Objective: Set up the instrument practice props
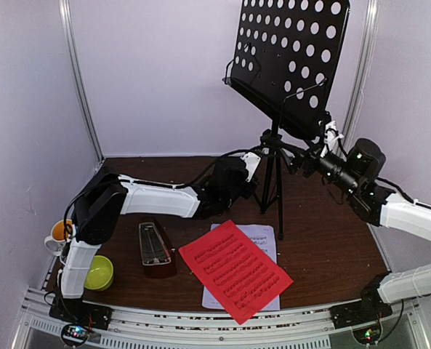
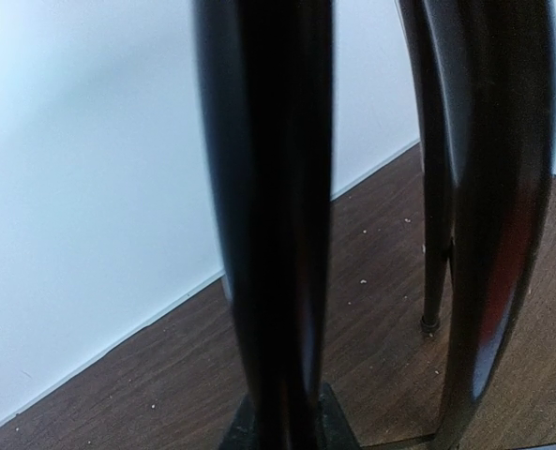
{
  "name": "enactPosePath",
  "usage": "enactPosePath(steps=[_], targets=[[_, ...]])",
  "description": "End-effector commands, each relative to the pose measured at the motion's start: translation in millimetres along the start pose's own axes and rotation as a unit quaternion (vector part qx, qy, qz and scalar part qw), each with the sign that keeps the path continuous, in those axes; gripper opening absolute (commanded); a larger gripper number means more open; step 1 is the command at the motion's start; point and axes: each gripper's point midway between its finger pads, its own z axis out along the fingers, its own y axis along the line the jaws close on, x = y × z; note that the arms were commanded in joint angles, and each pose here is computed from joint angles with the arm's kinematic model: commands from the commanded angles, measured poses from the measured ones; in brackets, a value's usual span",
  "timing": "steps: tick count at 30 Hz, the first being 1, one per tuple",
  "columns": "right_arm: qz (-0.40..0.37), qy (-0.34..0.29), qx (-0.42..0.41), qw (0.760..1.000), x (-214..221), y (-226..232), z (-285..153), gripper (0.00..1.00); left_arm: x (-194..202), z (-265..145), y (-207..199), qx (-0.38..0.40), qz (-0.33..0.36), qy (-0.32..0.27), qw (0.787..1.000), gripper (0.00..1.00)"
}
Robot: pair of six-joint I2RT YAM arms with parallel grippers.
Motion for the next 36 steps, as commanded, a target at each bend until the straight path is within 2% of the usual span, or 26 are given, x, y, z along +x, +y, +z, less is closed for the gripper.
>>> enactPosePath(steps=[1, 10, 16, 21, 27, 36], targets=[[0.019, 0.008, 0.020, 1.000, 10.2, -4.6, -27.2, 1.00, 26.9, -3.2, -12.2, 0.024, 0.043, 0.038, 0.998, 0.00], [0.063, 0.098, 0.034, 0.993, 79.2, -5.7, -53.6, 0.91, 20.2, -5.3, -11.4, 0.028, 0.040, 0.032, 0.998, 0.00], [0.085, 0.157, 0.043, 0.983, 121.0, -10.9, -41.4, 0.84, 20.0, -5.0, -12.1, 0.030, 0.036, 0.031, 0.998, 0.00], [0.095, 0.170, 0.040, 0.980, 134.0, -13.2, -24.4, 0.73, 21.8, -5.8, -11.4, 0.029, 0.043, 0.034, 0.998, 0.00], [0.101, 0.182, 0.046, 0.977, 143.2, -18.7, -4.6, 0.56, 20.7, -7.3, -9.8, 0.028, 0.050, 0.035, 0.998, 0.00], [0.100, 0.208, 0.064, 0.971, 156.4, -26.0, 1.0, 0.35, 18.4, -10.5, -6.7, 0.025, 0.052, 0.035, 0.998, 0.00]])
